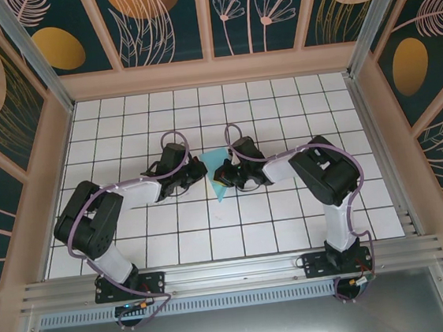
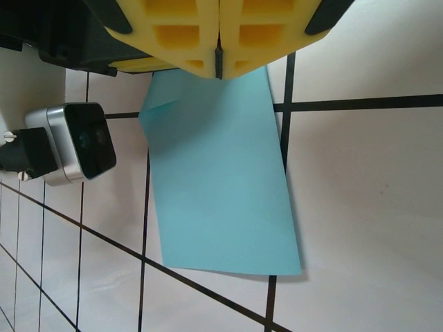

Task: Fold a paper plane with a square sheet of paper (pick it up from the middle)
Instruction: Third fold the triangle at the center of the table.

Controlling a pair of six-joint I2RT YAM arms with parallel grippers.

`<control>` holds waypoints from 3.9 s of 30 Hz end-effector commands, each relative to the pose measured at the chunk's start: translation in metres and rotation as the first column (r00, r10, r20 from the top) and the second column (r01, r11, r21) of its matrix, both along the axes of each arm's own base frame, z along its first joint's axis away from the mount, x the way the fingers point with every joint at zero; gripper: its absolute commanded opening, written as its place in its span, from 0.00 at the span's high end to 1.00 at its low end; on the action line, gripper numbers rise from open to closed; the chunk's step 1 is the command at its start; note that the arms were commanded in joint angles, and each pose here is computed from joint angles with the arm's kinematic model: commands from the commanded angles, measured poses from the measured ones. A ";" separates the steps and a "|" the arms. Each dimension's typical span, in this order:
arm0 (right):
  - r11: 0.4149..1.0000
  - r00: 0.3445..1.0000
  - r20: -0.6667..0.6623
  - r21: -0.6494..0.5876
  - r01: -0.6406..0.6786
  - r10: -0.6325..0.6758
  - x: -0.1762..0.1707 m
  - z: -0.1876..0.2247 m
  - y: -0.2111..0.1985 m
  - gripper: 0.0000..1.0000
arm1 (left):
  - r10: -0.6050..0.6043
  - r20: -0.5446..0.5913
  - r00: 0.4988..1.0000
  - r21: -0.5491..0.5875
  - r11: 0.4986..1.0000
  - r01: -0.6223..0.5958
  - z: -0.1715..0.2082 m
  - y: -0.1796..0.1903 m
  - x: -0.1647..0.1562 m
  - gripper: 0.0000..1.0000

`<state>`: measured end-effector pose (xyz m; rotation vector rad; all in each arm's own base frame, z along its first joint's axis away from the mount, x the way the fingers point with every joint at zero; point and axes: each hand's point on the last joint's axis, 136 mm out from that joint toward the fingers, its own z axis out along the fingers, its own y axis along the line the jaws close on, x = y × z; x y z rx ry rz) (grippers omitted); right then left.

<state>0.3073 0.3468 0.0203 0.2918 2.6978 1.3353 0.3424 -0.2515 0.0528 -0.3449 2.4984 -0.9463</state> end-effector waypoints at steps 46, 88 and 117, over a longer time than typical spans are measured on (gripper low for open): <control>0.996 0.998 -0.059 -0.090 0.009 -0.015 -0.013 -0.027 -0.013 1.00 | -0.057 -0.047 0.997 -0.059 0.997 0.055 -0.022 -0.017 -0.013 1.00; 0.994 0.984 0.147 -0.045 -0.100 0.105 0.006 0.028 -0.023 1.00 | -0.117 -0.025 0.993 0.022 0.993 0.118 -0.026 -0.007 -0.024 0.88; 0.994 0.984 0.145 -0.007 -0.105 0.105 0.006 0.033 -0.016 1.00 | -0.277 0.079 0.958 -0.300 0.909 0.288 0.007 -0.050 -0.045 0.68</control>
